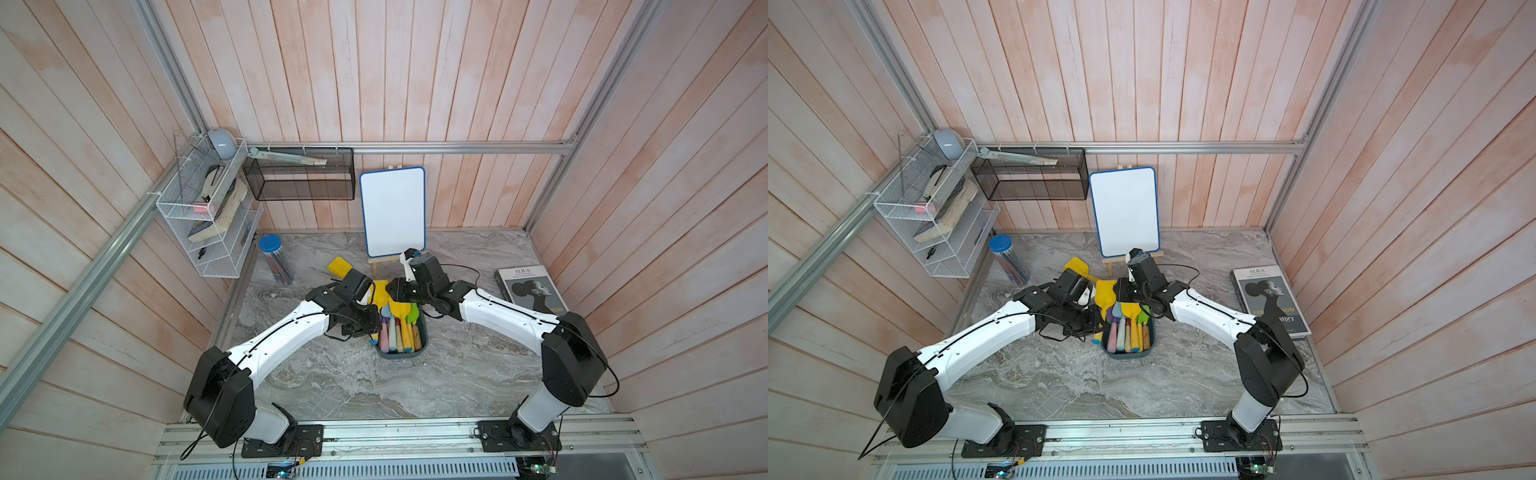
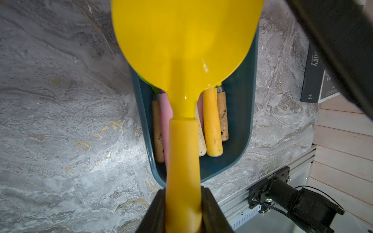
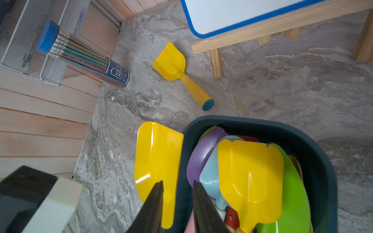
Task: Put the shovel into the storage box
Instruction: Place the shovel in the storage box.
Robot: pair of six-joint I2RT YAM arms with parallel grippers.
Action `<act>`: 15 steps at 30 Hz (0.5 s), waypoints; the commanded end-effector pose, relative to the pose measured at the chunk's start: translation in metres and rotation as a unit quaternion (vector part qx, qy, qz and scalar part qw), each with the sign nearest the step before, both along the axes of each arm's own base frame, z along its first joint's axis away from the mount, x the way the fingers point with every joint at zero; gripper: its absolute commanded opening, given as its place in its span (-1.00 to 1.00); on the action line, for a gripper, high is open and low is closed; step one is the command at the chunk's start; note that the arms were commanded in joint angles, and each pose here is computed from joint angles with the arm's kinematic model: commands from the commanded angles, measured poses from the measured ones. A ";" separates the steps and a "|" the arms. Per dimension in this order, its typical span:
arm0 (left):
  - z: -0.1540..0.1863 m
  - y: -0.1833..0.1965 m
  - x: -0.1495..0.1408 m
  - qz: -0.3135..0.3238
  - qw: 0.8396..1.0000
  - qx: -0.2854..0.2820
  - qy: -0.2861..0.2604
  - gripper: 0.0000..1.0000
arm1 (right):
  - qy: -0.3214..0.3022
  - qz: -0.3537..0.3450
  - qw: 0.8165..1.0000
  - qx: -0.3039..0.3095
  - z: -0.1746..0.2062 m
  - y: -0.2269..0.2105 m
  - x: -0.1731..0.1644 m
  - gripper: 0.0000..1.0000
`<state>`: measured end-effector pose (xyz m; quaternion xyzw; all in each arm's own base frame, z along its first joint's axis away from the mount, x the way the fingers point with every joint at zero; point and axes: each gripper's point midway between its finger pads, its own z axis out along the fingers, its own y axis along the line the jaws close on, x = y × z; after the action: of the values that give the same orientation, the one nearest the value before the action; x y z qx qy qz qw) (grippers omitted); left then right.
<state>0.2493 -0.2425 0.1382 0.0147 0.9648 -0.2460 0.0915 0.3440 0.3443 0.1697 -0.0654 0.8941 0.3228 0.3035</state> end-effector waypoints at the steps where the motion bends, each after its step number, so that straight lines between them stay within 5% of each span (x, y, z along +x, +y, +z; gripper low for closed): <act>1: 0.010 -0.007 0.009 -0.001 1.000 -0.009 -0.019 -0.41 | -0.005 -0.005 1.000 0.001 0.003 0.006 0.005 -0.37; 9: 0.014 -0.010 0.012 -0.002 1.000 -0.011 -0.023 -0.40 | 0.004 0.000 1.000 -0.007 -0.008 0.011 0.006 -0.43; 15: 0.012 -0.011 0.013 -0.002 1.000 -0.009 -0.022 -0.39 | 0.007 0.002 1.000 -0.016 -0.012 0.013 0.006 -0.65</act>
<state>0.2540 -0.2461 0.1413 0.0158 0.9642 -0.2470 0.0952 0.3480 0.3525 0.1554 -0.0666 0.9004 0.3145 0.2931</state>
